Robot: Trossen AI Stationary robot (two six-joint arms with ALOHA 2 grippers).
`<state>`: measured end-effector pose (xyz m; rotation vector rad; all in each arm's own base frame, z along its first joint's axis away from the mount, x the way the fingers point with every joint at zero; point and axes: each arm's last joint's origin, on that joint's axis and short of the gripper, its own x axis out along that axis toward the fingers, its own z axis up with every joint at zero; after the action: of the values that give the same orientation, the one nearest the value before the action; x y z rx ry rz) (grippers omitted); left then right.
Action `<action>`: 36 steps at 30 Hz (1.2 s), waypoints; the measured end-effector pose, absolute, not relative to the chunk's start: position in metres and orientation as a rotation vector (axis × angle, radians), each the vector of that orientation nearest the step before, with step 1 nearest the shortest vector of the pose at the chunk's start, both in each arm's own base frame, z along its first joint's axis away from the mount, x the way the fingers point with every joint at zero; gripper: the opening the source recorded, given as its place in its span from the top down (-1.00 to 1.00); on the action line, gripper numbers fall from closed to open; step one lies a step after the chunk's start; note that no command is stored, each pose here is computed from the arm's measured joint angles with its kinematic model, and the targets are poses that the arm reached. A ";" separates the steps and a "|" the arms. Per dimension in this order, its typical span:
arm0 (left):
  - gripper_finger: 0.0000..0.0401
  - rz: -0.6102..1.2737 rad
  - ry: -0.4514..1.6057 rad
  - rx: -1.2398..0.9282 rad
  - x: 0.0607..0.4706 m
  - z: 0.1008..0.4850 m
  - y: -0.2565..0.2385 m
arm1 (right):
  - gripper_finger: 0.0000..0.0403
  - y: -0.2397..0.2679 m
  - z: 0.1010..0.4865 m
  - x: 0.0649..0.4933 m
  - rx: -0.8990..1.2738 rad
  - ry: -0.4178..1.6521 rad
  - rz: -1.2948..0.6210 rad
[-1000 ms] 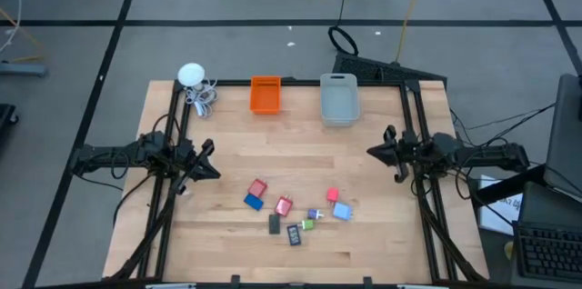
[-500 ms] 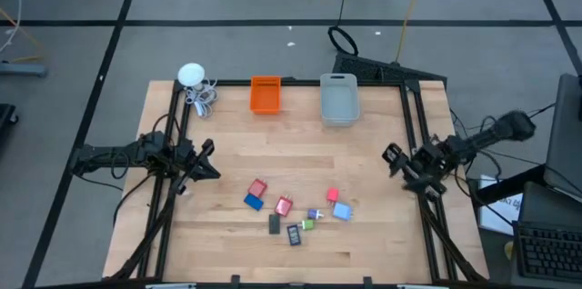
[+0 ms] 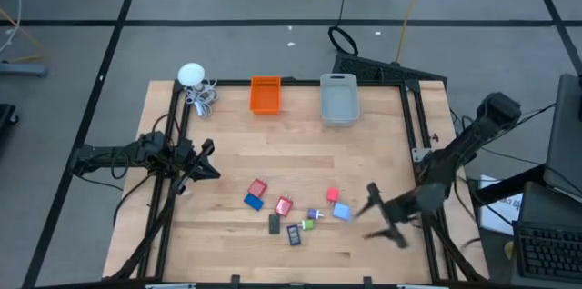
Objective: Pick & Place Office items
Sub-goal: Put the blue charger adapter into the gray bin
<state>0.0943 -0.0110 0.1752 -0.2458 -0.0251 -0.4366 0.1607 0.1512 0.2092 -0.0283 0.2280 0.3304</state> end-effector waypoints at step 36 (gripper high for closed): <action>0.88 -0.437 -0.028 -0.245 0.094 0.175 -0.011 | -0.07 0.160 0.096 0.202 0.286 0.706 0.153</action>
<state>0.0942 -0.0110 0.1754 -0.2452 -0.0277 -0.4369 0.2025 0.1595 0.0962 0.2862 0.7061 0.1525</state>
